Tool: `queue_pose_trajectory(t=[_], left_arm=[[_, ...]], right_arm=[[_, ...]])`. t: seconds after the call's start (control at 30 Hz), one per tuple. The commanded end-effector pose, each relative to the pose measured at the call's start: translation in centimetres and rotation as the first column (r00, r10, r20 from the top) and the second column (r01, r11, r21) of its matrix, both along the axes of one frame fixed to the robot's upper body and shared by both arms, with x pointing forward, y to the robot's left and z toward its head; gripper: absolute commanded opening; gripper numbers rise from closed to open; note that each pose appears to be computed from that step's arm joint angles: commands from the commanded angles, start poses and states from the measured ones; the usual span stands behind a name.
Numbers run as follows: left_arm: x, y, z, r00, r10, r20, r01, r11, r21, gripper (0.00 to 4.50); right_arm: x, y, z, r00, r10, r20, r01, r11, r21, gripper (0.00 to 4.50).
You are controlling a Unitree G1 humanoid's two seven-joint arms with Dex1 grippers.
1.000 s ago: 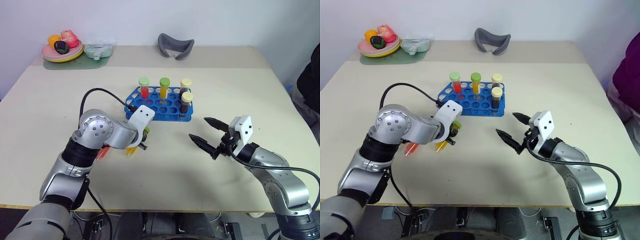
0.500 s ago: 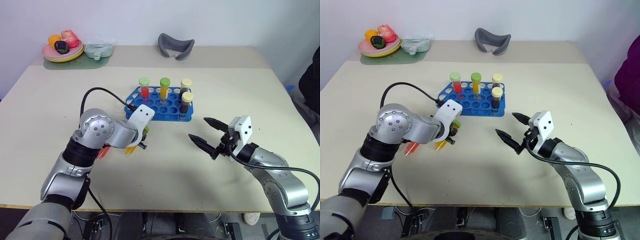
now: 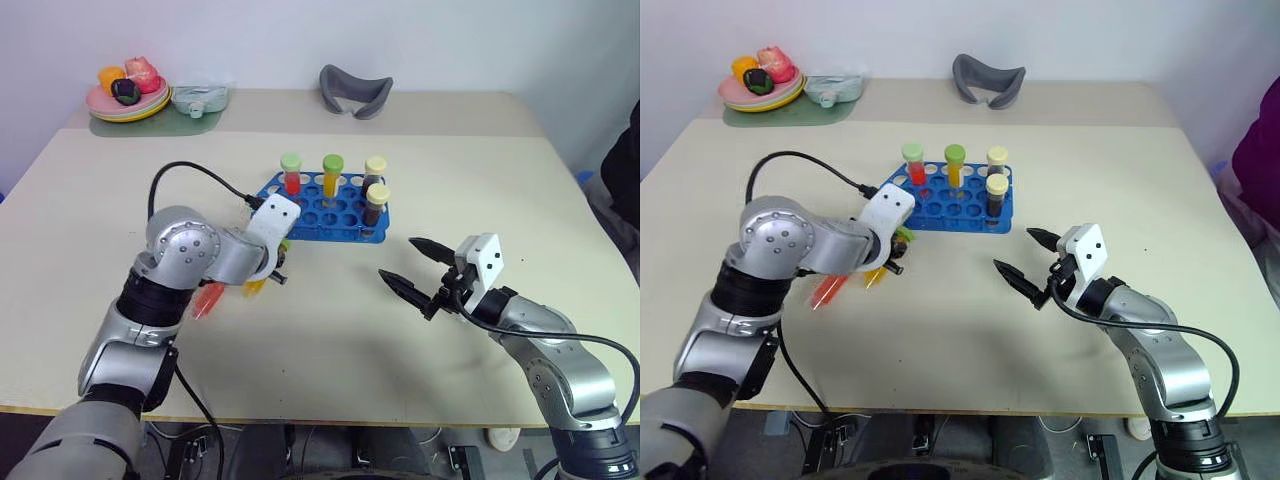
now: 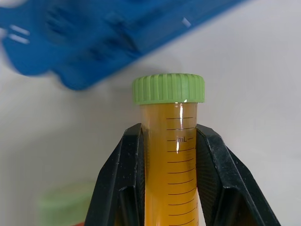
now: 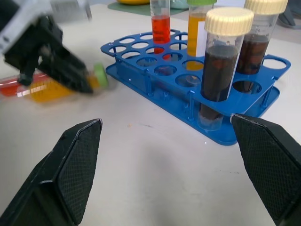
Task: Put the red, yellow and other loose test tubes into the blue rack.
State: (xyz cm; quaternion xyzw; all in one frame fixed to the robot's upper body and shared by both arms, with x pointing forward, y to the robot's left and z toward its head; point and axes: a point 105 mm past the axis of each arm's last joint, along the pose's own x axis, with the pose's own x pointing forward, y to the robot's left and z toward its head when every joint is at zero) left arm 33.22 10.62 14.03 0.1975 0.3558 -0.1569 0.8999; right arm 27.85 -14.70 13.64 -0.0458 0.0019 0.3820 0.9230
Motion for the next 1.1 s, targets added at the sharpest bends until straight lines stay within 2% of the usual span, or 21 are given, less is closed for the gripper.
queue_pose_trajectory(t=[0.03, 0.13, 0.23, 0.37, 0.47, 0.53, 0.6, 0.7, 0.77, 0.8, 0.87, 0.93, 1.1], left_arm=[[0.4, -0.2, 3.4, 0.992, -0.033, 0.119, 0.036, 0.999, -0.025, 0.82], [0.7, 0.0, 4.8, 0.986, -0.028, 0.162, 0.035, 0.998, -0.042, 0.82], [1.0, 0.0, 6.0, 0.978, -0.026, 0.209, 0.040, 0.997, -0.063, 0.82], [1.3, -1.3, 8.9, 0.937, -0.035, 0.346, 0.101, 0.980, -0.174, 0.82], [1.8, -1.9, 12.8, 0.810, -0.007, 0.587, 0.157, 0.966, -0.204, 0.82], [2.0, -2.0, 14.2, 0.728, 0.005, 0.686, 0.182, 0.963, -0.199, 0.82], [1.8, -2.8, 15.2, 0.651, 0.040, 0.758, 0.252, 0.931, -0.264, 0.82], [1.4, -3.4, 15.4, 0.538, 0.090, 0.838, 0.330, 0.892, -0.308, 0.82], [1.0, -4.2, 14.8, 0.450, 0.085, 0.889, 0.392, 0.876, -0.282, 0.82], [0.9, -5.0, 13.9, 0.457, 0.078, 0.886, 0.428, 0.854, -0.296, 0.82], [0.5, -6.3, 13.3, 0.409, 0.055, 0.911, 0.487, 0.831, -0.269, 0.82], [0.3, -7.3, 12.1, 0.375, 0.008, 0.927, 0.512, 0.832, -0.215, 0.82], [1.0, -8.0, 9.9, 0.350, 0.031, 0.936, 0.497, 0.841, -0.214, 0.82]], right_arm=[[0.0, 0.2, 0.6, 0.999, 0.024, 0.045, -0.023, 0.999, -0.032, 4.50], [-0.3, 0.3, -0.2, 0.997, 0.063, 0.050, -0.058, 0.993, -0.103, 4.50], [-0.3, 0.3, -0.4, 0.996, 0.069, 0.050, -0.064, 0.992, -0.106, 4.50], [0.0, 0.3, -0.2, 0.996, 0.070, 0.057, -0.064, 0.993, -0.103, 4.50], [0.1, 0.3, -0.2, 0.996, 0.071, 0.060, -0.064, 0.993, -0.101, 4.50], [0.1, 0.4, -0.2, 0.996, 0.070, 0.060, -0.064, 0.993, -0.100, 4.50], [0.1, 0.4, -0.2, 0.996, 0.066, 0.061, -0.060, 0.994, -0.092, 4.50], [0.2, 0.5, -0.2, 0.997, 0.056, 0.060, -0.051, 0.995, -0.080, 4.50], [0.3, 0.5, -0.1, 0.997, 0.045, 0.059, -0.041, 0.997, -0.069, 4.50], [0.3, 0.5, -0.1, 0.997, 0.041, 0.059, -0.037, 0.997, -0.067, 4.50], [0.2, 0.4, -0.1, 0.998, 0.030, 0.058, -0.026, 0.998, -0.065, 4.50], [0.2, 0.2, -0.2, 0.998, 0.015, 0.056, -0.011, 0.998, -0.066, 4.50], [0.2, -0.7, -0.1, 0.998, -0.024, 0.054, 0.028, 0.997, -0.070, 4.50]])
